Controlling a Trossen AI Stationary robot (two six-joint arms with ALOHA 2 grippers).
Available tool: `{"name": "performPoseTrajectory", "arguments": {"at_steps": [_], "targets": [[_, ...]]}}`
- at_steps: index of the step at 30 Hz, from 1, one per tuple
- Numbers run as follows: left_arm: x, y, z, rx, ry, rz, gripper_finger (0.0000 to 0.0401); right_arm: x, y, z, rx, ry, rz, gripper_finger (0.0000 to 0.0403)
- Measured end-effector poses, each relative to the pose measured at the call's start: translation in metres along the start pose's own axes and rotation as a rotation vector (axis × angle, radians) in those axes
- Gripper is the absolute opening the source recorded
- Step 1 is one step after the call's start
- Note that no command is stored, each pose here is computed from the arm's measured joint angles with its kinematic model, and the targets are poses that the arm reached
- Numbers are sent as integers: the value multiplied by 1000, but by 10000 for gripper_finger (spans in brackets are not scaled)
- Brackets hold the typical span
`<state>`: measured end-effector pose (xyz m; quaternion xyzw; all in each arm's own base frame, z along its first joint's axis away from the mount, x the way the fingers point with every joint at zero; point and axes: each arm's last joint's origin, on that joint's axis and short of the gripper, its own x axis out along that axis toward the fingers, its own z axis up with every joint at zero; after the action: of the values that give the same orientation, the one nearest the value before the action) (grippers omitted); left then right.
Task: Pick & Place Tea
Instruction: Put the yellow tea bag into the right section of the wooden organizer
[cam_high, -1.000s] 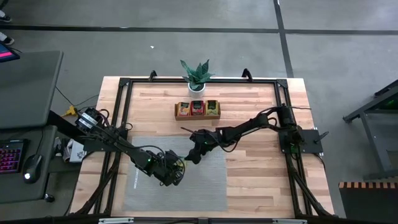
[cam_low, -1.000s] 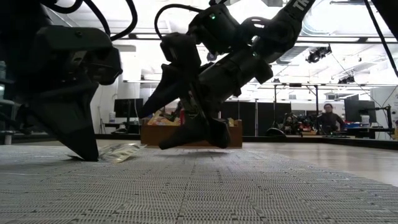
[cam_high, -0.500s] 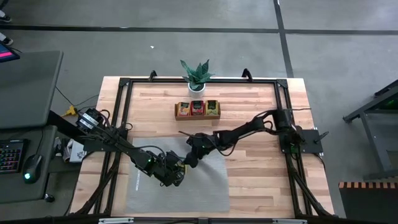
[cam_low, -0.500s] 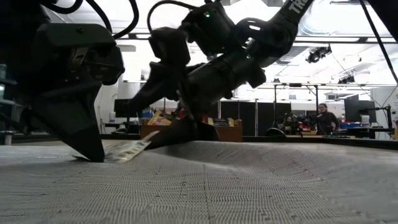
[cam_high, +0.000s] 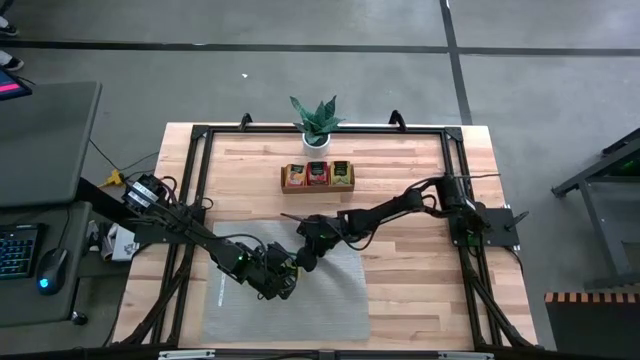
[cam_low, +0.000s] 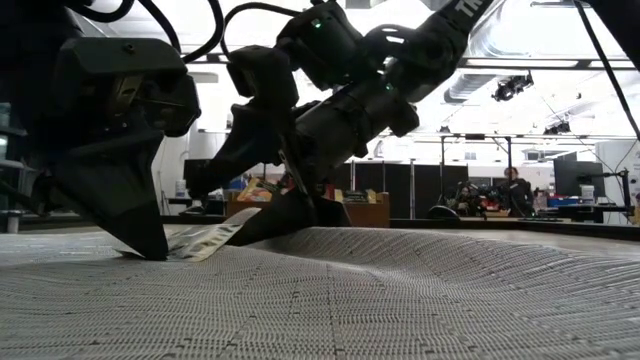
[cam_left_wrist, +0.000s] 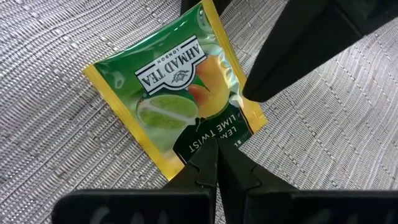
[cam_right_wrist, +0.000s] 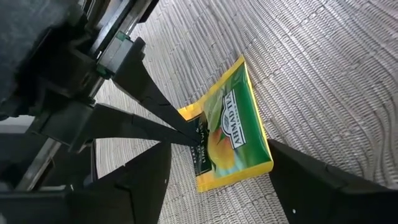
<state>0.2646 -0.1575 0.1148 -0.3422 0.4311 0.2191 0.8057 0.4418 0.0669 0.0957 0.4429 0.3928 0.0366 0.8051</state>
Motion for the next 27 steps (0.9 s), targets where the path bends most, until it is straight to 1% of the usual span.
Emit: {"name": "performPoseTrajectory", "arguments": {"at_steps": [3,6,9,16,17,27], "targets": [[0,0,0,0,0,0,0,0,-1,0,-4,-5,-10,236],[0,0,0,0,1,0,0,0,-1,0,-2,-15,-19,200],[0,0,0,0,1,0,0,-1,-3,2,7,-17,-20,150],[0,0,0,0,1,0,0,-3,-5,6,12,-5,2,21],[0,0,0,0,1,1,0,-3,-6,7,7,2,8,11],[-1,0,0,-1,11,-4,1,-6,-3,8,-20,4,17,3]]}}
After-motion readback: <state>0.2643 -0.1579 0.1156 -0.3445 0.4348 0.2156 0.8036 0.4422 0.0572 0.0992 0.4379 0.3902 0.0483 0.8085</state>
